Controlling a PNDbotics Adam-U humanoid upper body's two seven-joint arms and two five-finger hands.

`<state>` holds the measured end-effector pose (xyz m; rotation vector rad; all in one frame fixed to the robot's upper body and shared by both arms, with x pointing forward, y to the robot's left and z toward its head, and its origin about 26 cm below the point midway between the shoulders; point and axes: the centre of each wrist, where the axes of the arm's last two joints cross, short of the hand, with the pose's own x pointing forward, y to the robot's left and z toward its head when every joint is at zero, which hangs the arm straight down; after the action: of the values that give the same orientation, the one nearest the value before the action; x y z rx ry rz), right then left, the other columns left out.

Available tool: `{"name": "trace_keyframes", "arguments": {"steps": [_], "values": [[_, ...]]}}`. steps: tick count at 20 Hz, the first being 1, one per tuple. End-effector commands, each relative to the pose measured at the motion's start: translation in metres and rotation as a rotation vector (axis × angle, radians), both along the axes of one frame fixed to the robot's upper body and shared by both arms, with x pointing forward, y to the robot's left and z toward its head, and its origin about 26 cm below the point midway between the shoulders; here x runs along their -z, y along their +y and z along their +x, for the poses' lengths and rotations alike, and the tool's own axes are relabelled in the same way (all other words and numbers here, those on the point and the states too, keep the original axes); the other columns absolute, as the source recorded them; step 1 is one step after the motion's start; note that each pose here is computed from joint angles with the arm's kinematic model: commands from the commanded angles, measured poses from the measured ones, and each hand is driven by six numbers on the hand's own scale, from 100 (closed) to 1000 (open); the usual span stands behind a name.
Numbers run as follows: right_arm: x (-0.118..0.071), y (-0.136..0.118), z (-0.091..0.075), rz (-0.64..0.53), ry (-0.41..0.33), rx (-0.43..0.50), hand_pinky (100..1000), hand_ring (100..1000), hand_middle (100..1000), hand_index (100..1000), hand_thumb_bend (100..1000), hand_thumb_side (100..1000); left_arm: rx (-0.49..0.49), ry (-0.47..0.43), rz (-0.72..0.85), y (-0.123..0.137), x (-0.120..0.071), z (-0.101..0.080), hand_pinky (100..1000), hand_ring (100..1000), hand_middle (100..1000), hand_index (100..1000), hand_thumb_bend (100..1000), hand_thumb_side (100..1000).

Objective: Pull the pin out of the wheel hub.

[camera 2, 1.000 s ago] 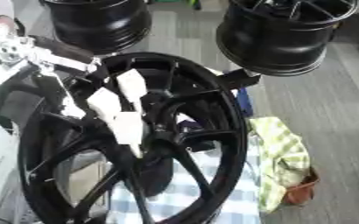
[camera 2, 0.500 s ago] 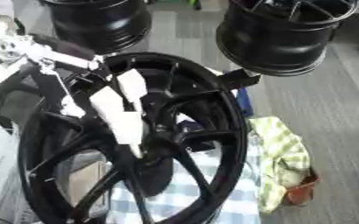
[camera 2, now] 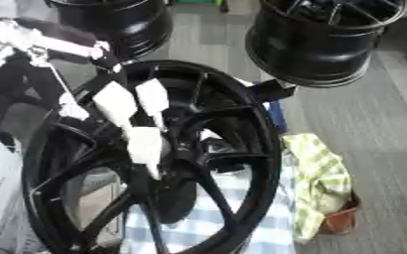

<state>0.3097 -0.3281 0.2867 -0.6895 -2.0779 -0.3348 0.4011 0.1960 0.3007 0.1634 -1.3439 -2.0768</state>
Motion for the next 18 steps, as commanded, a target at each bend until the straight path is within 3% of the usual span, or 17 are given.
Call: {"name": "trace_keyframes", "arguments": {"steps": [1, 5, 9, 12, 18], "values": [[-0.011, -0.002, -0.006, -0.019, -0.038, 0.015, 766, 588, 564, 712, 288, 354, -0.049, -0.073, -0.044, 0.023, -0.037, -0.009, 659, 513, 282, 476, 286, 134], [-0.010, -0.004, -0.006, -0.019, -0.038, 0.026, 766, 588, 565, 712, 288, 353, -0.147, -0.102, -0.146, 0.058, -0.066, -0.012, 656, 508, 274, 482, 233, 135], [-0.010, -0.007, -0.008, -0.023, -0.038, 0.047, 766, 589, 565, 712, 288, 353, -0.352, -0.141, -0.264, 0.116, -0.087, -0.012, 658, 510, 274, 496, 164, 131], [-0.009, -0.011, -0.009, -0.024, -0.037, 0.067, 766, 588, 565, 712, 287, 352, -0.514, -0.168, -0.354, 0.164, -0.097, -0.016, 659, 512, 276, 510, 100, 131], [-0.011, -0.011, -0.010, -0.025, -0.044, 0.078, 766, 588, 565, 711, 288, 350, -0.802, -0.232, -0.522, 0.255, -0.099, -0.034, 652, 514, 284, 535, 100, 136]]}}
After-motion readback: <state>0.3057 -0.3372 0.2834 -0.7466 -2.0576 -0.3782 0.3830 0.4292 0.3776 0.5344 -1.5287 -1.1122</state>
